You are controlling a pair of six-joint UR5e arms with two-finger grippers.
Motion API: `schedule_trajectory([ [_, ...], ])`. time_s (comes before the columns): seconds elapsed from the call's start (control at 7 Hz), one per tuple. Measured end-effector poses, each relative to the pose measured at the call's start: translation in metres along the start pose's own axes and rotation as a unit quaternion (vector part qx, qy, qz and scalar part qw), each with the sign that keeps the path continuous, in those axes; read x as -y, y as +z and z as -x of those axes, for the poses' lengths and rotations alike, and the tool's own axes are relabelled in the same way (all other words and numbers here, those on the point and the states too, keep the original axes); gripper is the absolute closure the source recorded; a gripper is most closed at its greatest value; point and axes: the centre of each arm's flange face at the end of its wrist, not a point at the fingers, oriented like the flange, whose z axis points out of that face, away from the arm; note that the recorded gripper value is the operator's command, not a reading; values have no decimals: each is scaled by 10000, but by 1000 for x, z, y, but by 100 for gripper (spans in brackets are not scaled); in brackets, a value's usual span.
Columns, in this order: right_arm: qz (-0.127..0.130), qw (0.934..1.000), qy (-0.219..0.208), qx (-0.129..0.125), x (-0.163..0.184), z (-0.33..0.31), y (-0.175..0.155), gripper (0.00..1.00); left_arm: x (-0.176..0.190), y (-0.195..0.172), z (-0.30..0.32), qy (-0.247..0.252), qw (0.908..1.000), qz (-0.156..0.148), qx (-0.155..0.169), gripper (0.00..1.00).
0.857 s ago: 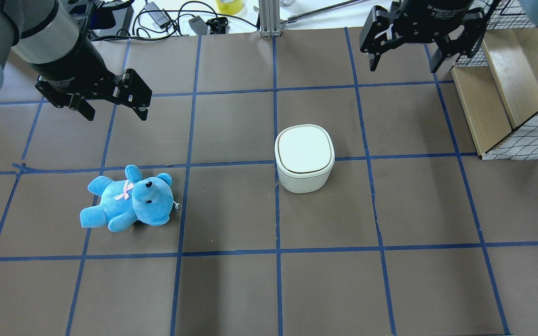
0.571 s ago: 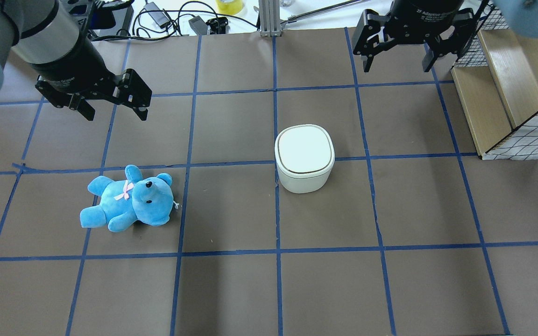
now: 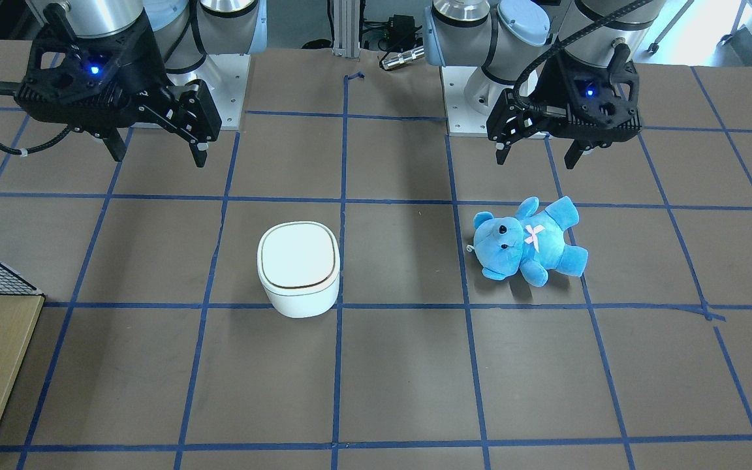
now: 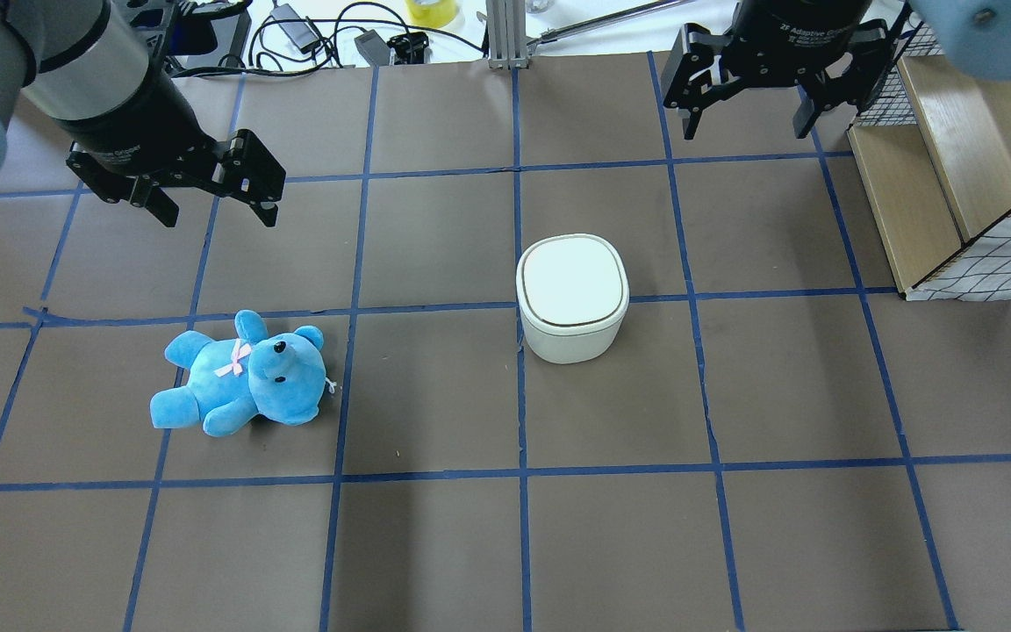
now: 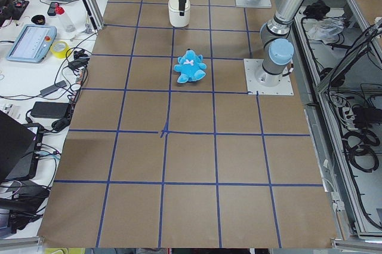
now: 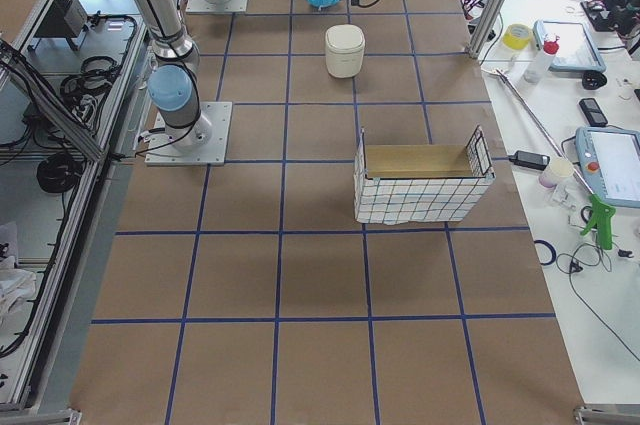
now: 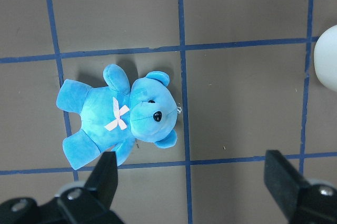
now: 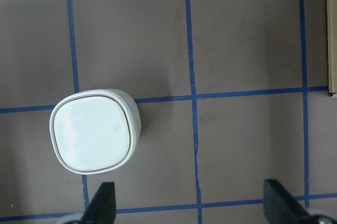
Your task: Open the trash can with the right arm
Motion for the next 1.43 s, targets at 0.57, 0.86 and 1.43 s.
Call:
schedule_trajectory([
  [0.57,5,10000,26,6,0,0,0,0,0,0,0,0,10000,0,0,0],
  [0.86,13,10000,62,14,0,0,1,98,0,0,0,0,10000,0,0,0],
  [1.43,369,9987,215,284,-3,36,40,100,0,0,0,0,10000,0,0,0],
])
